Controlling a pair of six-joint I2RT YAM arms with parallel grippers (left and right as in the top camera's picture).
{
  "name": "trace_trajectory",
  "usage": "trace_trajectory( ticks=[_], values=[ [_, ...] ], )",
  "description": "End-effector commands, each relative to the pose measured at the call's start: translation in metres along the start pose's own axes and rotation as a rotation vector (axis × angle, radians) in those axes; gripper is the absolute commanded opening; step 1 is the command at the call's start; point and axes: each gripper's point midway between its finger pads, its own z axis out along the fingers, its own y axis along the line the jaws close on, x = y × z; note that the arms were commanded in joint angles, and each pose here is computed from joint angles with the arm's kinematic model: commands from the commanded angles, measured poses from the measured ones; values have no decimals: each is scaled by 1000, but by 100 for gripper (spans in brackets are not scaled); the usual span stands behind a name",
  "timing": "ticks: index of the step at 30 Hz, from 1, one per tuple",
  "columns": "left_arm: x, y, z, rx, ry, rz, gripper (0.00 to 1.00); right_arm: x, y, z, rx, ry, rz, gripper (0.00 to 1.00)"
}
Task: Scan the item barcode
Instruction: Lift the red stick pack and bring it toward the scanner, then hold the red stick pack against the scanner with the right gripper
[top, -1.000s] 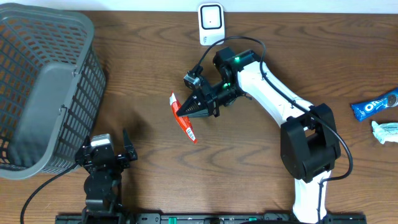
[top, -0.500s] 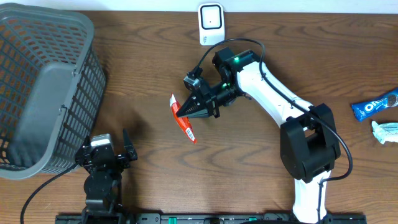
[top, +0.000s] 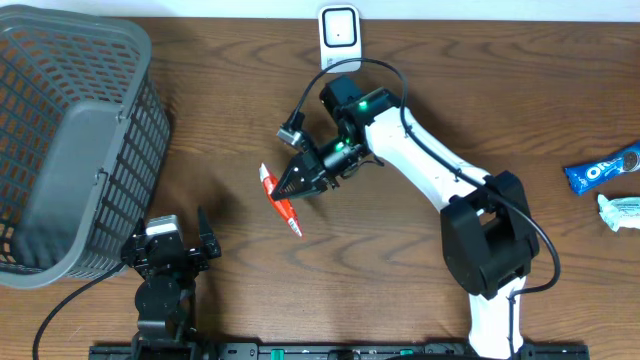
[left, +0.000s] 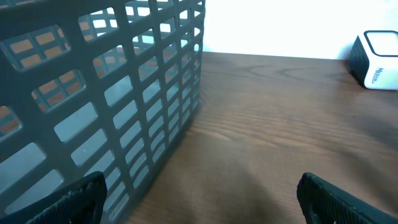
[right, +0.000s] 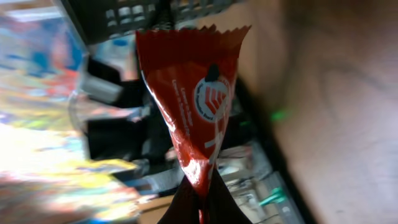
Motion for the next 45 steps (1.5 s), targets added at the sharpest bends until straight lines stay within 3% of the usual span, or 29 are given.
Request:
trace_trajectory(
  ticks=[1,8,18,25,38,45],
  values=[
    [13,2,3,-10,30,24,98,-7,-32,5,210,-32,14,1],
    [13,2,3,-11,30,24,98,-25,-84,7,617,-100,-91,1],
    [13,2,3,-11,30,24,98,-59,-108,-7,990,-191,-323,1],
    [13,2,3,-10,30,24,98,-89,-113,-44,1227,-280,-459,1],
    [13,2,3,-10,30,24,98,-155,-84,-102,1454,-454,-773,1],
    [13,2,3,-11,30,24,98,-187,-65,-156,1546,-546,-936,1]
  ],
)
